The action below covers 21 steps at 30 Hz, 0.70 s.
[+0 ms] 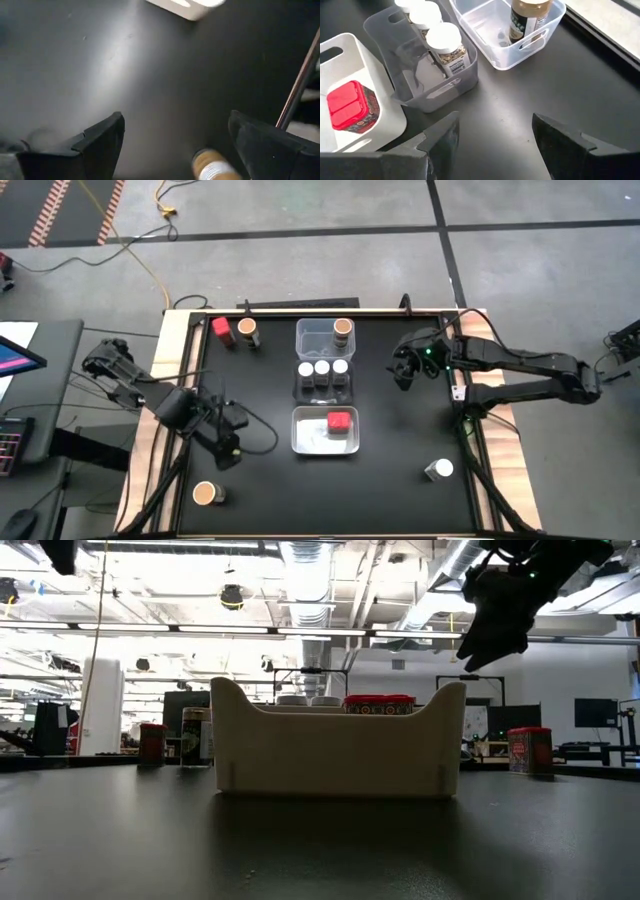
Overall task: Sort spices by type
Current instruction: Put the bottom brown seasoning bottle into the white transparent bin aligned with the other brown seasoning bottle
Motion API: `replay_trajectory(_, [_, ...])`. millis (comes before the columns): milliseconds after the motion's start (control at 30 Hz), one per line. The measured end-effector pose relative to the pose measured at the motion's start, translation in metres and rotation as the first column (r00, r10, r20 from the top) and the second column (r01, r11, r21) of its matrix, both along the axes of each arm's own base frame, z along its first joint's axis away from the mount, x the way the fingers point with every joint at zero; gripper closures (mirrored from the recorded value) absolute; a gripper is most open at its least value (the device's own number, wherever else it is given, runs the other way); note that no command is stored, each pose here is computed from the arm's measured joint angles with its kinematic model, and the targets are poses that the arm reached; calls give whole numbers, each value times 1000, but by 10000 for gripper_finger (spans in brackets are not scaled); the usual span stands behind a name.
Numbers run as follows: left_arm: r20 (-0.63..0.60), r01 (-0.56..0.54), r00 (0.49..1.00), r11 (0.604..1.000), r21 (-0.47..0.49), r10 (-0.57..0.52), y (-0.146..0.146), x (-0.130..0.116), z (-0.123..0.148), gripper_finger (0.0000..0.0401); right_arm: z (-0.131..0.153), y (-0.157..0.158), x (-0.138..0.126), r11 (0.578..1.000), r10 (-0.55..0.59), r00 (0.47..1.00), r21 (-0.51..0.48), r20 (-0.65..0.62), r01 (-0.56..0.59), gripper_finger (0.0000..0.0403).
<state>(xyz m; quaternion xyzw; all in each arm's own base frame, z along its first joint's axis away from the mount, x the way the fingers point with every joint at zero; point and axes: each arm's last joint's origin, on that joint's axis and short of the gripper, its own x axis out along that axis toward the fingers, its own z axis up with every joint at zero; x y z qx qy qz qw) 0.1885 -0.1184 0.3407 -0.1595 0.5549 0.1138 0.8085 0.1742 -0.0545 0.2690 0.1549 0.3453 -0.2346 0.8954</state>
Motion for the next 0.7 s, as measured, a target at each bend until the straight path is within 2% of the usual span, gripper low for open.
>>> replay_trajectory(200, [-3,197,980,978,69,-197,-14,-11,0,61,-1,0,-1,999,-28,1000,29,4,28,126])
replay_trajectory(367, [-21,398,917,906,144,-399,-27,-22,-3,61,-1,0,-1,993,-89,996,86,27,86,126])
replay_trajectory(567, [-41,452,891,879,151,-451,-47,-33,-16,61,-1,0,-1,981,-142,989,136,44,135,126])
replay_trajectory(700, [-71,552,833,820,149,-548,-72,-35,-29,61,-1,0,-1,977,-160,986,153,50,150,126])
